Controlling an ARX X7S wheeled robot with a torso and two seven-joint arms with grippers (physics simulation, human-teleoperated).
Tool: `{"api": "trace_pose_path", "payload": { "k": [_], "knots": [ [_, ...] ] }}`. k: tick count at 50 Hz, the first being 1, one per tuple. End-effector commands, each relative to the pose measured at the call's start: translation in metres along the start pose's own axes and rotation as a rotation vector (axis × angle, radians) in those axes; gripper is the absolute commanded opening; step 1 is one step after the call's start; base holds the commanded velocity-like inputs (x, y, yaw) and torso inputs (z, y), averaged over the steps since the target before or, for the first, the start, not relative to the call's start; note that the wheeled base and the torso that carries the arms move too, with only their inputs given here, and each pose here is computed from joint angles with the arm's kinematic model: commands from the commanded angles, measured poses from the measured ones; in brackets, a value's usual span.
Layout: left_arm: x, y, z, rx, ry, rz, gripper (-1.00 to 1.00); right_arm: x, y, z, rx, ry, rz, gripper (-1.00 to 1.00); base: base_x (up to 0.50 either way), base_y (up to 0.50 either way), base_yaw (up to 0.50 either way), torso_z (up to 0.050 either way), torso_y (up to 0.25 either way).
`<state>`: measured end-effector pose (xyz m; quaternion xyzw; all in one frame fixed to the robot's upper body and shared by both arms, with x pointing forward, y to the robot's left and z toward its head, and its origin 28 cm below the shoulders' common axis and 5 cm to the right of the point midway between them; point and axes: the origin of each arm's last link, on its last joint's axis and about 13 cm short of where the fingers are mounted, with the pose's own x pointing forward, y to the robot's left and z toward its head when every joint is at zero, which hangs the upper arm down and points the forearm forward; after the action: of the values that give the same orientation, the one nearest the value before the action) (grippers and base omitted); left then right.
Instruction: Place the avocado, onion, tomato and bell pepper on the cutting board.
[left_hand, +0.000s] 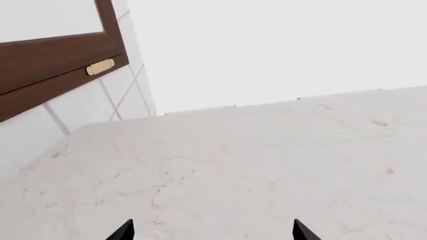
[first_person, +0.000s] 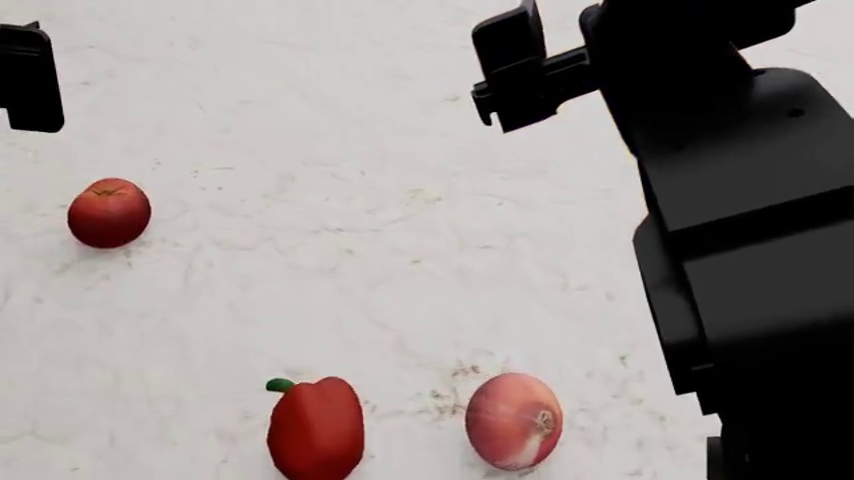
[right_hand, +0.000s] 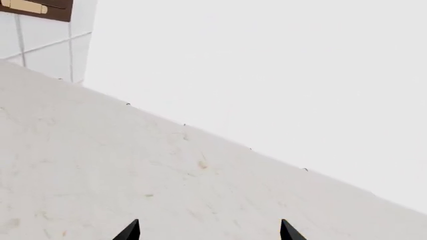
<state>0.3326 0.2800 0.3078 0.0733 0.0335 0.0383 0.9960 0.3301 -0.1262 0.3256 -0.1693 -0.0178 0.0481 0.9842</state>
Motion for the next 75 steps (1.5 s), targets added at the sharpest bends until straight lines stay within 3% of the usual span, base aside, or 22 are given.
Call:
{"api": "trace_pose_path", "payload": {
  "k": [1,14,24,27,29,49,75],
  "knots": [
    [-0.002,-0.004,0.002,-0.004,-0.020,-0.031,1.00,0.000,0.001,0.001,0.031,-0.003,0.020,1.00,0.50,0.26,0.00,0.000,0.000],
    [-0.002,-0.008,-0.002,-0.005,-0.014,-0.039,1.00,-0.013,-0.005,-0.006,0.055,0.009,0.016,1.00,0.38,0.13,0.00,0.000,0.003],
    [-0.006,-0.008,-0.003,0.009,-0.018,-0.048,1.00,-0.053,-0.004,-0.009,0.026,0.038,0.158,1.00,0.00,0.00,0.00,0.000,0.000],
    [-0.006,-0.008,-0.002,0.013,-0.018,-0.047,1.00,-0.067,-0.011,-0.004,0.008,0.049,0.117,1.00,0.00,0.00,0.00,0.000,0.000],
    [-0.006,-0.007,-0.002,0.014,-0.019,-0.047,1.00,-0.078,-0.006,0.000,0.002,0.055,0.226,1.00,0.00,0.00,0.00,0.000,0.000],
    [-0.003,-0.004,0.005,0.027,-0.019,-0.038,1.00,-0.133,0.004,0.022,-0.087,0.116,0.493,1.00,0.00,0.00,0.00,0.000,0.000],
    [-0.003,-0.005,0.000,0.032,-0.020,-0.039,1.00,-0.167,0.031,0.017,-0.181,0.226,0.757,1.00,0.00,0.00,0.00,0.000,0.000]
  ]
}}
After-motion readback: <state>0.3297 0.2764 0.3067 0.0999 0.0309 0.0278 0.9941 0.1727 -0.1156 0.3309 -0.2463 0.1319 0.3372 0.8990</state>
